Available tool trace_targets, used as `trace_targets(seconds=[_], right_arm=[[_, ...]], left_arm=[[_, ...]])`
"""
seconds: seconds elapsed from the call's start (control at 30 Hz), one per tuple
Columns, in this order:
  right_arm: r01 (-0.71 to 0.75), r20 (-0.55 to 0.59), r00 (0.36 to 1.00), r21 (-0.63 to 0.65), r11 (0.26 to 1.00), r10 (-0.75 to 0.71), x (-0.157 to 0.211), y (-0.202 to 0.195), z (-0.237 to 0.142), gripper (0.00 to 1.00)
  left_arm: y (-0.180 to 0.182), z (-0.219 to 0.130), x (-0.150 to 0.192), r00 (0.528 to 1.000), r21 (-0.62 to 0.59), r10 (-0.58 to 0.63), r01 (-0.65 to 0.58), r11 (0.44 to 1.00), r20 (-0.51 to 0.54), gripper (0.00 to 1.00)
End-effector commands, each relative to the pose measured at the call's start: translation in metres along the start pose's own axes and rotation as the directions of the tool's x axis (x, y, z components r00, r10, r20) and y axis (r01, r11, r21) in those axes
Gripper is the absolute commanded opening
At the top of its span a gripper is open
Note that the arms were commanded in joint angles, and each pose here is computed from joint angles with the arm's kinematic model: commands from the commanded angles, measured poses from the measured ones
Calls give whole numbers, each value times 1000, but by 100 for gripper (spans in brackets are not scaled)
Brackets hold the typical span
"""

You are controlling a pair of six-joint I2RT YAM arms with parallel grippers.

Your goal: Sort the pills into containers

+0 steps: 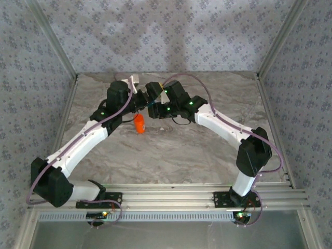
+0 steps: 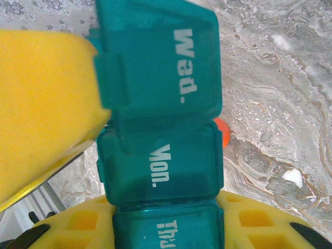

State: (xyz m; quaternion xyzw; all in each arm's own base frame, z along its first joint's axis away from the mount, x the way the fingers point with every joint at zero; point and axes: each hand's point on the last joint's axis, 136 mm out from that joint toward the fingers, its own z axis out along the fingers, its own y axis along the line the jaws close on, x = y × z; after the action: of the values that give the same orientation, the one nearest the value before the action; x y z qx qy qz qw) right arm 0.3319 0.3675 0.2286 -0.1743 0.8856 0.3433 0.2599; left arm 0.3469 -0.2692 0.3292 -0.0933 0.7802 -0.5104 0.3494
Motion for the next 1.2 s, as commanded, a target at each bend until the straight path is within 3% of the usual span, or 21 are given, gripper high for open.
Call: trace_targets(seconds=[0.0,0.23,0.53,0.73,1.0,1.17], right_arm=[[24,28,999,-18,1000,-23,-5,4,-11,24],[4,-17,1000,50,999,-3,25,-32,-21,25],[109,-188,980,200,974,-71,89,-95,-12,26],[202,-326,939,256,945,-112,134,-125,7,28],[387,-479,846,244,889,-237,170,-128,41,29],[415,-524,814,226,881,-249,185,-131,53,31]], left_arm=[[-14,-10,-14,998,2,30,-30,1000,60,99],[37,-48,-39,983,-176,27,6,984,183,99],[86,-75,-50,985,-335,103,-52,941,137,99],[97,-75,-46,989,-361,108,-64,930,102,99],[104,-69,-39,994,-351,78,-46,935,78,99],[105,-69,-37,994,-350,80,-51,935,68,99]])
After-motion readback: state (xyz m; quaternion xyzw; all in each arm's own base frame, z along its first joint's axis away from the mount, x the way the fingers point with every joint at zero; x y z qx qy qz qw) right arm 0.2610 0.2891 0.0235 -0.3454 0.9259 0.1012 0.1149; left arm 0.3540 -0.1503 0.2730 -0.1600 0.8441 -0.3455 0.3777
